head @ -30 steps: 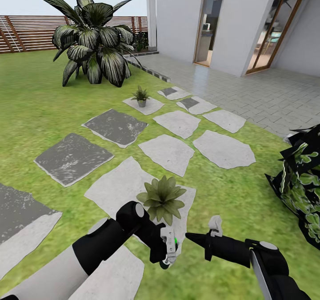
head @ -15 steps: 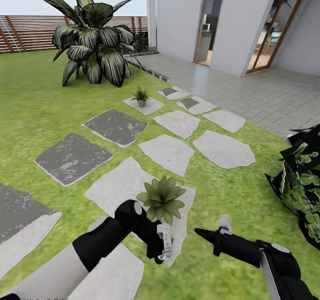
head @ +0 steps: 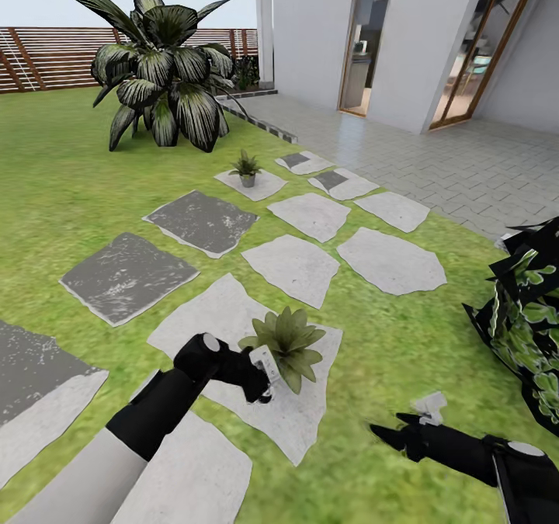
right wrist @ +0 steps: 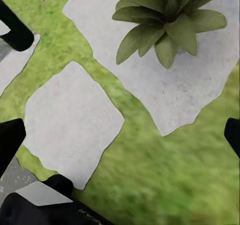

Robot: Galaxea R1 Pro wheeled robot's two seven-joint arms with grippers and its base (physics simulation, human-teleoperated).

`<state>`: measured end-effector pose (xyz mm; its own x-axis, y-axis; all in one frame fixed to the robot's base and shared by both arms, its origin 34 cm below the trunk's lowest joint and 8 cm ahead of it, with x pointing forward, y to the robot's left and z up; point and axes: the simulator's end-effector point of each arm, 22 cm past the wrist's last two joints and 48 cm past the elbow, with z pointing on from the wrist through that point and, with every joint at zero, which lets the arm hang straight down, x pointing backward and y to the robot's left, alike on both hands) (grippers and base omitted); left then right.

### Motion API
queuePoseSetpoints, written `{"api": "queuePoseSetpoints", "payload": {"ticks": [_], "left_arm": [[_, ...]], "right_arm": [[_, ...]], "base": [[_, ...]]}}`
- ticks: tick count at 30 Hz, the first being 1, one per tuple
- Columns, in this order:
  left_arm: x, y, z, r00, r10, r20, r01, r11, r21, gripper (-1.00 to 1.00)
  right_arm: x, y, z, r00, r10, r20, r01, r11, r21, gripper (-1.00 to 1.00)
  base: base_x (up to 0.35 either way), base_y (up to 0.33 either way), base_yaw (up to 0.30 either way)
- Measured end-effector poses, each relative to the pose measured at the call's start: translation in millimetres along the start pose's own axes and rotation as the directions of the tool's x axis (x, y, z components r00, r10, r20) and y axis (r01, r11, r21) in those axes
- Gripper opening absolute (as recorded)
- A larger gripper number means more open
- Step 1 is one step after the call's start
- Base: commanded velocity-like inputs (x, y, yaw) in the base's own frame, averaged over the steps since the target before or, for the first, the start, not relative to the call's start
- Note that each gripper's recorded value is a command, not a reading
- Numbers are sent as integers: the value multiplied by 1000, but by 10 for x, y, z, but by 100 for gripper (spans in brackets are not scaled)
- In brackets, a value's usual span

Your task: Pick up the pesticide atomizer in the garden and spray insectifuge to fully cover both potted plants in the garden.

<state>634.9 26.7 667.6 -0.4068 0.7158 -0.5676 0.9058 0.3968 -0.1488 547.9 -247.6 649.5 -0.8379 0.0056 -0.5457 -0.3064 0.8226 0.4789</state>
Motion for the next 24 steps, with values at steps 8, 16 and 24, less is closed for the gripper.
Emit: {"api": "queuePoseSetpoints", "payload": {"ticks": [8,16,24], "left_arm": [[366,306,-41,988,-152,26,154,979,-131,-100],[745,826,-380,907,-405,115,420,878,-228,-100],[967,1053,-440,858,-506,86,497,777,-387,-100]], "right_arm": [[225,-1091,-335,998,23,-64,10,885,466,100],[527,-1366,-339,991,86,-99,-9,800,600,100],[573,-1493,-419,990,99,-99,-8,746,666,100]], "base": [[0,0,0],[0,0,0],[0,0,0]]}}
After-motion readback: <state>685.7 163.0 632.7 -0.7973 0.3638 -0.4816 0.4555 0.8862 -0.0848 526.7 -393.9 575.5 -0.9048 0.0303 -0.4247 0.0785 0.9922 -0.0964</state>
